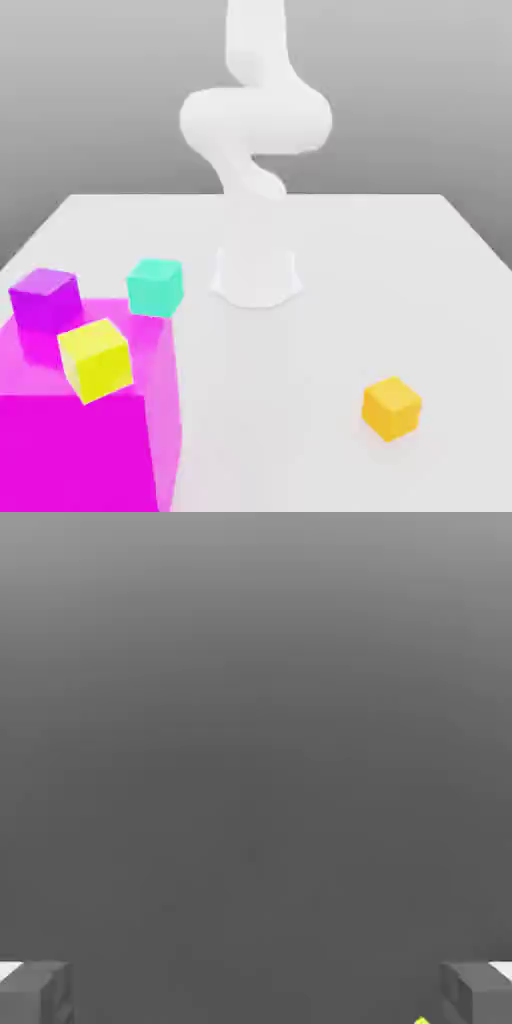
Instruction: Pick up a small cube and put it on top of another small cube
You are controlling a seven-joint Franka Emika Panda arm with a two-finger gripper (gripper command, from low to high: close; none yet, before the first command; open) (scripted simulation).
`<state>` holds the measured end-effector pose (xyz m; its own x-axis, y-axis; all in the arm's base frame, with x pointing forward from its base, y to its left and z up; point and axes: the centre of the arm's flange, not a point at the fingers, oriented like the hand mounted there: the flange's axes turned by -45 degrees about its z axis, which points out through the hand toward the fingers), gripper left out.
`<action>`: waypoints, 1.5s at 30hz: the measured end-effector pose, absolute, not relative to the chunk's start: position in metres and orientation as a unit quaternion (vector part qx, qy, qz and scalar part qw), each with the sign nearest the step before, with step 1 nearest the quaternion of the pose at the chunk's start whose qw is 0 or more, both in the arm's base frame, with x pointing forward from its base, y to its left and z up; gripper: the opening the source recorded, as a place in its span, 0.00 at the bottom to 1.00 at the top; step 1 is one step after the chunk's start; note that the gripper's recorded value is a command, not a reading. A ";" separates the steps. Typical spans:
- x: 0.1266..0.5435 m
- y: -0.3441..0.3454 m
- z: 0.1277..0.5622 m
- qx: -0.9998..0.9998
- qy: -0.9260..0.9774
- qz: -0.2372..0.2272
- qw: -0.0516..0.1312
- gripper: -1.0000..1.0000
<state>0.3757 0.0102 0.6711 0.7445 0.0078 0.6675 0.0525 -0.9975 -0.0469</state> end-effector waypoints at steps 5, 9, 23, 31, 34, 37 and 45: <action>0.421 0.045 0.583 -0.953 -0.061 -0.286 0.075 0.50; 0.440 0.080 0.510 -0.965 -0.094 -0.228 0.093 0.50; 0.394 0.181 0.268 -0.975 -0.209 -0.047 0.052 0.50; 0.358 0.187 0.183 -0.969 -0.247 -0.004 -0.001 0.50; 0.358 0.187 0.162 -0.969 -0.248 -0.004 -0.002 0.50; 0.356 0.186 0.138 -0.969 -0.247 -0.001 -0.001 0.50; 0.355 0.186 0.134 -0.969 -0.246 -0.001 -0.001 0.00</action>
<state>0.3550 0.1857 0.1344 0.8787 0.4775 0.0017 0.4775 -0.8787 0.0015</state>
